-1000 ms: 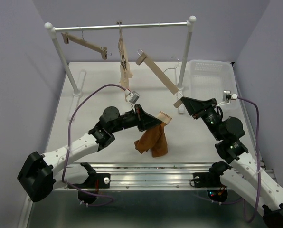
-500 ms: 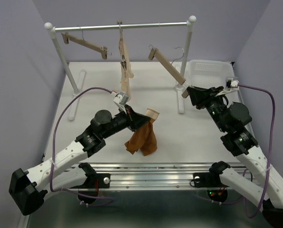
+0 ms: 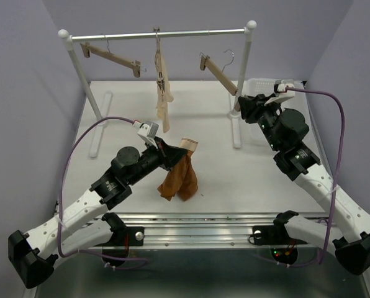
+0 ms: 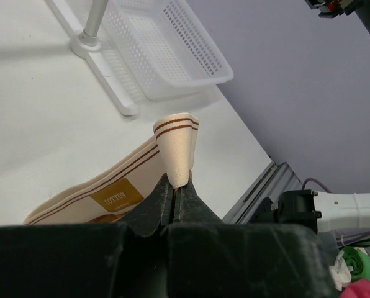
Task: Remove the underwear clipped to the hanger
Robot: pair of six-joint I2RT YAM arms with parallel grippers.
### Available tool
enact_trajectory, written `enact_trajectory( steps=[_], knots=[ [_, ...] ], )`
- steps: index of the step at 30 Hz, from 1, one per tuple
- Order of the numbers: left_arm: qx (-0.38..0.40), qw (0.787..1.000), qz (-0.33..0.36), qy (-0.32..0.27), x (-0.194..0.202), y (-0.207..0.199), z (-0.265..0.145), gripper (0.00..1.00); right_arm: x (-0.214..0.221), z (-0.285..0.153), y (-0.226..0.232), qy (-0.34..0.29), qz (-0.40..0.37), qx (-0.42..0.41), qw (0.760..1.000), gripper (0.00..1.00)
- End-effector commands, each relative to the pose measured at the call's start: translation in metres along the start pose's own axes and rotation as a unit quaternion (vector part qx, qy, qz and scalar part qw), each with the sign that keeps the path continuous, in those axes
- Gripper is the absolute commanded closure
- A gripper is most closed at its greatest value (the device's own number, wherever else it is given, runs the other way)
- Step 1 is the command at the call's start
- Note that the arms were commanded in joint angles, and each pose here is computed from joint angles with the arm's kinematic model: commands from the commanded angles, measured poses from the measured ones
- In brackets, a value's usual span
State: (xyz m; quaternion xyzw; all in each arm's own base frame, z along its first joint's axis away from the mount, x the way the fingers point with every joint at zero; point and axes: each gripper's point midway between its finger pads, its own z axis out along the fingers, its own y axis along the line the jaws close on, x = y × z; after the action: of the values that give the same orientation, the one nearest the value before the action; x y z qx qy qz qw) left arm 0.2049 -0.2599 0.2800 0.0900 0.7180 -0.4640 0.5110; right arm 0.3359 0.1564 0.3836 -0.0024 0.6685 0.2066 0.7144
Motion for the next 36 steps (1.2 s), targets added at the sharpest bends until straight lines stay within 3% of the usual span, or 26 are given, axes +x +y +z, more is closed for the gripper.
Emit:
enact_trajectory(
  steps=[1,16,25,35,36],
  knots=[
    [0.01,0.998,0.016,-0.052,-0.034,-0.014,-0.007,1.0,-0.084,0.003,0.016,-0.123,-0.003,-0.02,0.992,0.99],
    [0.002,0.998,0.027,-0.062,-0.039,-0.012,-0.011,1.0,-0.107,0.03,0.02,-0.152,-0.03,-0.006,0.988,0.99],
    [0.001,0.997,0.025,-0.066,-0.04,-0.012,-0.016,1.0,-0.083,0.069,0.018,-0.126,-0.037,0.013,0.991,0.99],
    [0.005,0.997,0.019,-0.076,-0.046,-0.016,-0.021,1.0,-0.059,0.067,0.013,-0.098,-0.021,0.016,0.995,0.99],
    [0.007,0.997,0.016,-0.077,-0.046,-0.017,-0.021,1.0,-0.056,0.066,0.014,-0.093,-0.02,0.012,0.995,0.86]
  ],
)
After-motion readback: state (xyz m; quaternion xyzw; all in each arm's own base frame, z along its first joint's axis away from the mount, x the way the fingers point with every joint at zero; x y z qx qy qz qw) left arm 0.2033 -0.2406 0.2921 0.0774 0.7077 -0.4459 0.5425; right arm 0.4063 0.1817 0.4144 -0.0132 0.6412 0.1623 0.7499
